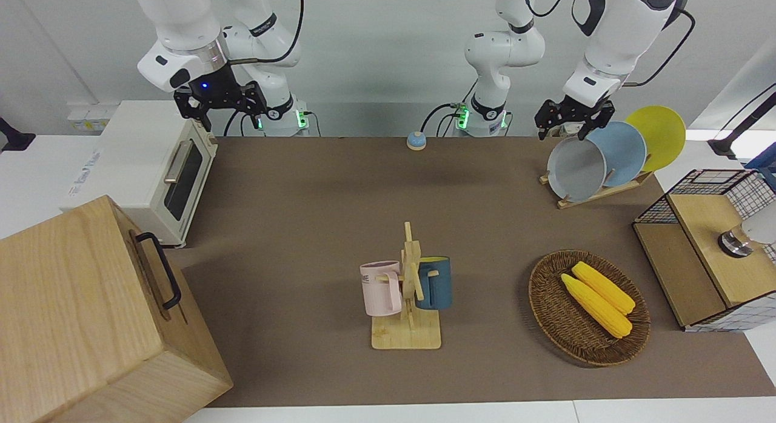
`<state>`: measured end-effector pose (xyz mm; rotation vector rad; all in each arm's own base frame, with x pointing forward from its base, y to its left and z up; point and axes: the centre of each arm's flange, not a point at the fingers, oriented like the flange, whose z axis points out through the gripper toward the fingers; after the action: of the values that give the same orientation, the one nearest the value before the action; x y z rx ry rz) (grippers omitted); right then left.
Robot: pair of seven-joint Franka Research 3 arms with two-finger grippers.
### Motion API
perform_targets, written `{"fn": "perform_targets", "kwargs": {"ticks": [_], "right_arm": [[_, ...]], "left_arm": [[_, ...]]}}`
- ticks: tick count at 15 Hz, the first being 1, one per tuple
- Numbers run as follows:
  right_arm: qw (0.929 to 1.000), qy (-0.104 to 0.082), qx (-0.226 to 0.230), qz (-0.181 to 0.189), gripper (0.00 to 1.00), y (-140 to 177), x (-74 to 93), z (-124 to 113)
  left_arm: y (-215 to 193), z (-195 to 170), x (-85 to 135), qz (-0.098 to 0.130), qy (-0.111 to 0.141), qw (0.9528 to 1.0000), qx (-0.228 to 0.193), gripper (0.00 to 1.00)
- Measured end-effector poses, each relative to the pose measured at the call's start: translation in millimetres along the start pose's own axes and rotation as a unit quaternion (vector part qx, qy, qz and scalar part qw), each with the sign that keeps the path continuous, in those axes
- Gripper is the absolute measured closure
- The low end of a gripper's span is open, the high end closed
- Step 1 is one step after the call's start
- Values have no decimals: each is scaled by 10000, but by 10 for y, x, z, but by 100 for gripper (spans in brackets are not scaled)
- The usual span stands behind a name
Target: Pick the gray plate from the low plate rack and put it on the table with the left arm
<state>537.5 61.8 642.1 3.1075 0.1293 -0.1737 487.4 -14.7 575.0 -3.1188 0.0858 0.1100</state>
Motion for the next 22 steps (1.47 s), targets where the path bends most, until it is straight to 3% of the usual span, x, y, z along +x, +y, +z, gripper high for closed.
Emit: {"fn": "perform_targets", "kwargs": {"ticks": [7,11,22], "right_arm": [[10000,0,0,0,1,0,0,0],[10000,0,0,0,1,0,0,0],[10000,0,0,0,1,0,0,0]], "left_arm": [[-645,195,-47,-526,-44,9980,349,0],[-951,385,-109,-801,63,9960,381,0],[-1317,1098,-406,-927,49,9919,866,1]]}}
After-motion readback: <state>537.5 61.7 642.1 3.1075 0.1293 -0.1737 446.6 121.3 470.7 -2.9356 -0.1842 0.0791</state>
